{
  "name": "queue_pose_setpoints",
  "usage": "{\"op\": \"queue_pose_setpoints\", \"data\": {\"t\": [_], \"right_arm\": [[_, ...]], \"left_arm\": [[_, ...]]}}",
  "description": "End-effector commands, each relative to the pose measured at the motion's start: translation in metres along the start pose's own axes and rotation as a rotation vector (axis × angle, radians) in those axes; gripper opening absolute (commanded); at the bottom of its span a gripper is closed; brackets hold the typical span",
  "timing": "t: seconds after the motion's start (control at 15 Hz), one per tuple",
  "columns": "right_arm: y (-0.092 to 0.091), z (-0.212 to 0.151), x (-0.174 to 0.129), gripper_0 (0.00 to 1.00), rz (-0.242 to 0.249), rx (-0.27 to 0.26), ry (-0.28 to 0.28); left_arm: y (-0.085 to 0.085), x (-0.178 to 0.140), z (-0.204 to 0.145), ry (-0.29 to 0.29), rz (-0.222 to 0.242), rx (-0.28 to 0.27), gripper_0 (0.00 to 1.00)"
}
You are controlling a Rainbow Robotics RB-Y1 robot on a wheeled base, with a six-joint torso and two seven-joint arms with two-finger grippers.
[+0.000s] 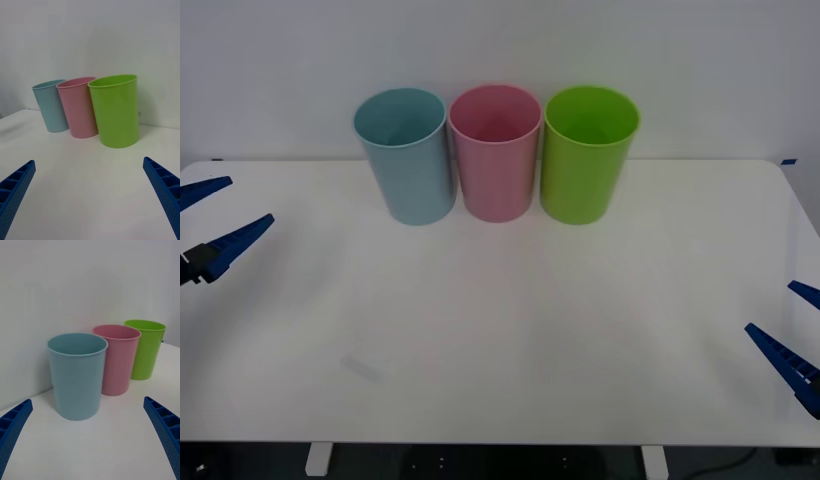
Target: Grasp the object on the table and drop it into the matching bin: aluminum can to the light blue bin, PET bottle to the pink bin.
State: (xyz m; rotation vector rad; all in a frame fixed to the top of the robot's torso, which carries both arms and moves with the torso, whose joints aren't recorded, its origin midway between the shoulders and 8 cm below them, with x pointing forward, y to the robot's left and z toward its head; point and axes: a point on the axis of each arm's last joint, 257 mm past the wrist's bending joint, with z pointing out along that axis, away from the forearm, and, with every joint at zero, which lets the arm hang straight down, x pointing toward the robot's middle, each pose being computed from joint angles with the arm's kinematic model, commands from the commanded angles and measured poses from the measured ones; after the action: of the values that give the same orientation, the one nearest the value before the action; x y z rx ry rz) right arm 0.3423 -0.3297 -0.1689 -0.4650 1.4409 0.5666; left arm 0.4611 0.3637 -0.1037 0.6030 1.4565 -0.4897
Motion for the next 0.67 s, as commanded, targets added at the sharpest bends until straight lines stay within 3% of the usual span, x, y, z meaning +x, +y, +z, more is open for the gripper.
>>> {"op": "queue_pose_setpoints", "data": {"t": [0.07, 0.2, 0.67], "right_arm": [[0.000, 0.000, 0.000, 1.00, 0.000, 0.000, 0.000], [0.000, 0.000, 0.000, 1.00, 0.000, 0.000, 0.000], [0.000, 0.000, 0.000, 1.00, 0.000, 0.000, 0.000]], "left_arm": [[-0.006, 0.011, -0.025, 0.020, -0.009, 0.006, 1.00], [-0.010, 0.021, -0.041, 0.038, 0.018, 0.005, 1.00], [-0.017, 0.030, -0.067, 0.040, 0.000, -0.004, 1.00]]}}
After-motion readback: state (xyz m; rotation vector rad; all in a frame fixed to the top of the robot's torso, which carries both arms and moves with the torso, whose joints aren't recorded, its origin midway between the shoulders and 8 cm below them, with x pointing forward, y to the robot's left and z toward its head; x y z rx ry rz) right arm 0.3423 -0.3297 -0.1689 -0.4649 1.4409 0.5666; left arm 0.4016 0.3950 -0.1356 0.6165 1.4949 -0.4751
